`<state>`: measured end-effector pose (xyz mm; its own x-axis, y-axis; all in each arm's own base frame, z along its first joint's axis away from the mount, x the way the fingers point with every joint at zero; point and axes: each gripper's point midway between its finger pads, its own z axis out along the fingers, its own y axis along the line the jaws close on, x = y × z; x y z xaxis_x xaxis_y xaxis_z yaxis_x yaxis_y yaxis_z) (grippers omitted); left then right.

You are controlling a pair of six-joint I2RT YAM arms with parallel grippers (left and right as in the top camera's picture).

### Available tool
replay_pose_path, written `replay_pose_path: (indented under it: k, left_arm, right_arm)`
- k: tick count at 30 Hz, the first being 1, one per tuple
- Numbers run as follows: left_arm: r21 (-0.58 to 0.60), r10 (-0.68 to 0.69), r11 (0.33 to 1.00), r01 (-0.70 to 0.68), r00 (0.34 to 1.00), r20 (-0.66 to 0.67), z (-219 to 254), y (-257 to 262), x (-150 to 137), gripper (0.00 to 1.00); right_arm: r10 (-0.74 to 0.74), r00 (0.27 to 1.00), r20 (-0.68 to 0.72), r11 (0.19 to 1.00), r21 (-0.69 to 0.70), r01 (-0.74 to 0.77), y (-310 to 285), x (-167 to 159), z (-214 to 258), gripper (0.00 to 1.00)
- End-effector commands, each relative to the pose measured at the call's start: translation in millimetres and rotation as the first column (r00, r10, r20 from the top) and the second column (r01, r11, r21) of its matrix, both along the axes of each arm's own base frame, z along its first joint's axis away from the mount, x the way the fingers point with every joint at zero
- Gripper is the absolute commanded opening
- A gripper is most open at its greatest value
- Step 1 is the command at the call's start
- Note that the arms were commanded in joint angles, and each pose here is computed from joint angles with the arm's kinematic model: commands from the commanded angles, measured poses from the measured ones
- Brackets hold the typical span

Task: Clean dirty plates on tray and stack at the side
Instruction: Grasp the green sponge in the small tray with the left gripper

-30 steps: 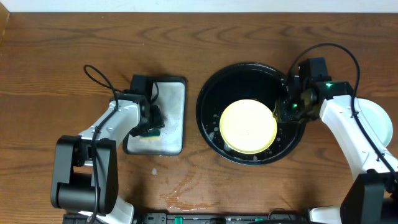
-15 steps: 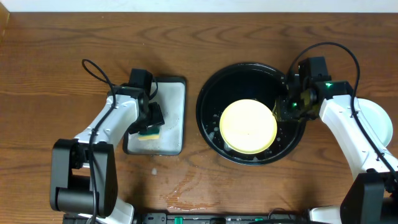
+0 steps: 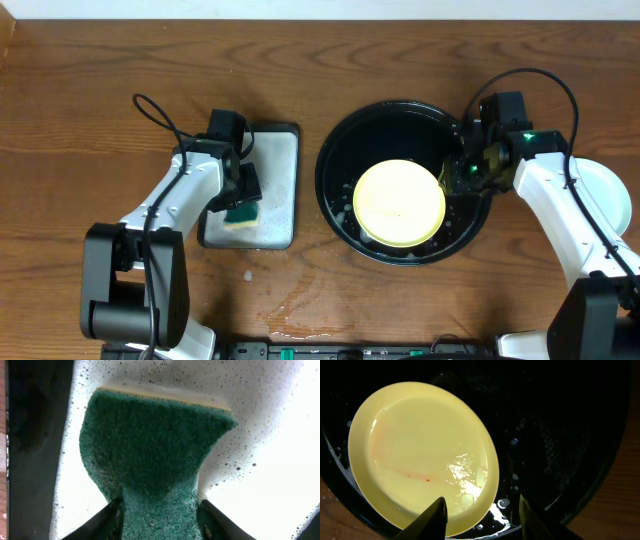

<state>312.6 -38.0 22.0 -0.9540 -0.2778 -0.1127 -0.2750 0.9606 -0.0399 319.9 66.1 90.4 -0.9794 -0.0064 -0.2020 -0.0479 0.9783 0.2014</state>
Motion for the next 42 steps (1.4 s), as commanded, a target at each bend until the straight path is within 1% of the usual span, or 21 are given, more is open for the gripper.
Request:
replay_pose_path:
  k: [1,3,5,7,10,11,12,13,15,18,21,23,25,27,29,31,33,36,38,40,42]
  left_arm:
    - [-0.005,-0.008,1.0,0.008,1.0,0.006,-0.2,-2.0,5.7,0.46]
    - [-0.005,-0.011,1.0,0.011,1.0,0.01,-3.6,-3.0,5.8,0.46]
    - [-0.004,-0.013,1.0,0.013,1.0,0.005,-10.3,-3.5,3.9,0.41]
    - [-0.003,-0.013,1.0,0.013,1.0,-0.009,-21.0,-3.1,-0.1,0.32]
    - [0.002,-0.013,1.0,0.013,0.998,-0.056,-41.6,-1.6,-10.7,0.21]
    - [0.004,-0.013,1.0,0.013,0.997,-0.077,-47.0,-1.4,-14.2,0.14]
    - [-0.001,-0.014,1.0,0.013,0.995,-0.094,-50.5,-2.2,-17.0,0.09]
    - [-0.003,-0.014,1.0,0.014,0.995,-0.1,-51.6,-2.6,-18.1,0.08]
    - [-0.005,-0.014,1.0,0.014,0.995,-0.096,-48.8,-3.0,-16.6,0.08]
    - [-0.011,-0.015,1.0,0.014,0.996,-0.085,-33.8,-4.5,-10.6,0.07]
    - [-0.016,-0.015,1.0,0.014,0.998,-0.065,-8.2,-6.1,-2.8,0.07]
    - [-0.042,-0.024,0.999,0.023,0.999,-0.041,12.0,-10.9,2.2,0.07]
    - [-0.103,-0.059,0.993,0.058,0.998,-0.003,31.8,-21.9,6.9,0.07]
    - [-0.155,-0.069,0.985,0.075,0.997,0.041,49.2,-32.1,9.5,0.07]
    - [-0.193,-0.075,0.977,0.09,0.994,0.081,64.0,-38.8,9.6,0.07]
    - [-0.229,-0.085,0.967,0.11,0.99,0.116,78.3,-46.4,7.6,0.07]
    - [-0.246,-0.092,0.961,0.126,0.985,0.144,89.4,-51.0,5.2,0.07]
    - [-0.256,-0.117,0.953,0.159,0.978,0.172,101.4,-60.1,-0.2,0.07]
    - [-0.256,-0.152,0.947,0.196,0.972,0.179,106.2,-70.7,-6.7,0.07]
    - [-0.255,-0.192,0.938,0.234,0.965,0.179,107.7,-82.5,-13.1,0.07]
    - [-0.255,-0.224,0.93,0.265,0.958,0.179,107.7,-92.6,-17.2,0.07]
  right_arm:
    - [-0.005,1.0,0.007,1.0,0.0,0.005,1.2,2.7,2.6,0.45]
    - [-0.005,1.0,0.007,1.0,0.0,0.005,1.1,2.6,2.6,0.45]
    - [-0.005,1.0,0.006,1.0,0.0,0.005,1.2,2.6,2.6,0.45]
    - [-0.005,1.0,0.007,1.0,0.0,0.005,1.1,2.7,2.6,0.45]
    - [-0.014,1.0,0.01,1.0,0.0,0.014,-2.1,4.2,2.7,0.46]
    - [-0.021,1.0,0.011,1.0,-0.004,0.022,-4.8,4.9,2.6,0.47]
    - [-0.03,0.999,0.012,0.999,-0.013,0.031,-8.4,5.4,2.3,0.49]
    - [-0.036,0.999,0.013,0.999,-0.021,0.036,-10.9,5.7,2.0,0.52]
    - [-0.05,0.999,0.013,0.998,-0.033,0.05,-16.9,6.5,1.3,0.59]
    - [-0.064,0.998,0.008,0.997,-0.033,0.064,-21.5,7.0,-0.1,0.6]
    - [-0.075,0.997,-0.004,0.997,-0.034,0.075,-25.2,7.9,-4.7,0.59]
    - [-0.051,0.999,-0.008,0.998,-0.035,0.05,-24.9,9.5,-9.5,0.59]
    - [-0.019,1.0,-0.017,0.999,-0.034,0.018,-23.1,11.2,-16.7,0.55]
    - [0.002,0.999,-0.036,1.0,-0.028,-0.003,-21.0,11.5,-25.0,0.48]
    - [0.015,0.998,-0.058,0.999,-0.03,-0.017,-20.9,11.1,-33.8,0.45]
    - [0.075,0.995,-0.064,0.997,-0.002,-0.076,-14.6,12.2,-41.9,0.45]
    - [0.162,0.985,-0.058,0.985,0.064,-0.158,-1.9,12.5,-48.2,0.44]
    - [0.215,0.975,-0.053,0.967,0.154,-0.205,13.5,12.2,-54.8,0.4]
    - [0.217,0.975,-0.04,0.964,0.163,-0.208,15.6,18.2,-60.8,0.38]
    - [0.22,0.975,-0.009,0.964,0.158,-0.216,16.2,27.8,-65.4,0.4]
    - [0.261,0.965,0.032,0.954,0.145,-0.263,17.7,36.3,-70.2,0.41]
